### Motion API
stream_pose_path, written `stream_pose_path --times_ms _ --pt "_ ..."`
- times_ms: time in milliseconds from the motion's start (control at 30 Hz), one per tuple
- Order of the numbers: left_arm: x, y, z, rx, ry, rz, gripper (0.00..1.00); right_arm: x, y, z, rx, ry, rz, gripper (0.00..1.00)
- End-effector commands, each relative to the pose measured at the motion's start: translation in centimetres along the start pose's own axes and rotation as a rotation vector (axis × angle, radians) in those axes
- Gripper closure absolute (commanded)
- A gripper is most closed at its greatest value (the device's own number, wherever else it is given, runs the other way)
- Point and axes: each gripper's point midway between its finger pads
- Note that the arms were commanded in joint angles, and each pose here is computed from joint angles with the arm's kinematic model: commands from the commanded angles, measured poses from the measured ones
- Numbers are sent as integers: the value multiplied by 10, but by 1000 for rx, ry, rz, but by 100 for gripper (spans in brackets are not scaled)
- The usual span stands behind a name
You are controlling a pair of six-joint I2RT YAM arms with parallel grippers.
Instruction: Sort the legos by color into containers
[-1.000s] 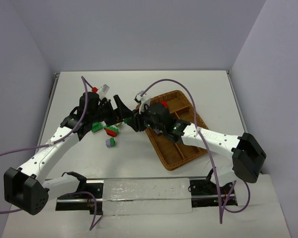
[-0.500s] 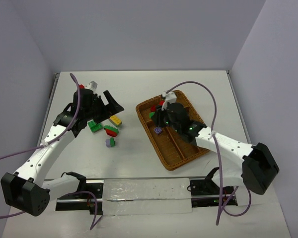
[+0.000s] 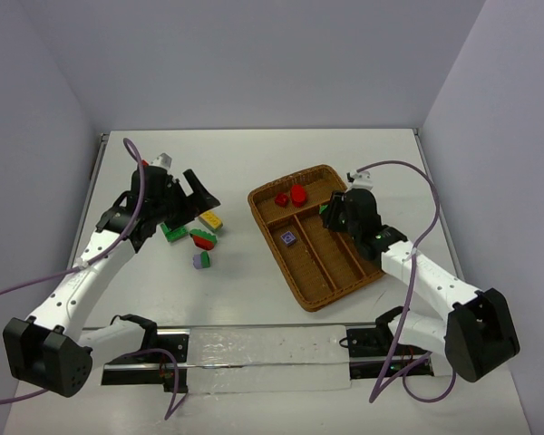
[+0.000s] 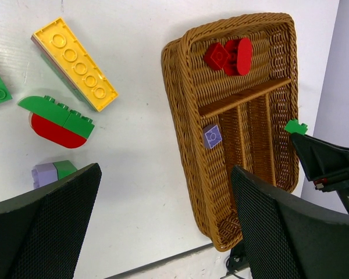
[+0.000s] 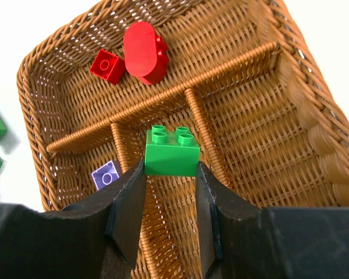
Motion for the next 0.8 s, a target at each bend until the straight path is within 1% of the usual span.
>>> stream_pose_path --times_ms 0,167,233,300,333,367,400,433,467,500,600,667,700,733,767 --pt "4 -2 -3 -18 -12 -22 1 -4 3 6 36 25 17 100" --pt "4 -1 -2 -16 -12 -21 1 -12 7 7 50 24 44 100" --pt "3 1 -2 -15 -10 -14 1 -21 12 4 43 17 75 97" --pt "1 3 0 -4 -11 -3 1 -25 15 3 39 17 89 91" --pt "1 3 2 3 -13 1 1 -27 16 3 39 19 96 84" --pt "1 4 2 5 -10 1 0 -29 16 2 35 18 101 79" --pt "-1 4 3 6 -4 8 1 -31 18 2 38 17 113 70" --pt "-1 5 4 10 -1 13 1 -33 19 3 43 15 124 57" --pt "-1 5 7 26 -2 13 1 -33 19 5 47 13 127 39" --pt "-2 6 11 49 -4 16 1 -32 19 6 48 10 126 32" --pt "-4 9 28 115 -26 32 2 -25 15 13 67 7 110 24" --pt "-6 11 36 147 -28 38 4 -18 10 16 76 4 92 22" --pt "-10 13 41 163 -23 48 9 -12 7 19 83 3 75 22" --pt "-12 14 43 169 -21 53 11 -8 3 21 89 4 61 22" --pt "-16 17 46 176 -18 59 17 -3 0 24 96 3 48 22"
Point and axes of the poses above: each gripper's point midway between its finger pads, its own y axis out along the fingers, its own z axis along the line the jaws close on, x = y × z, and after that the axes turned 11 degrees about y, right-handed
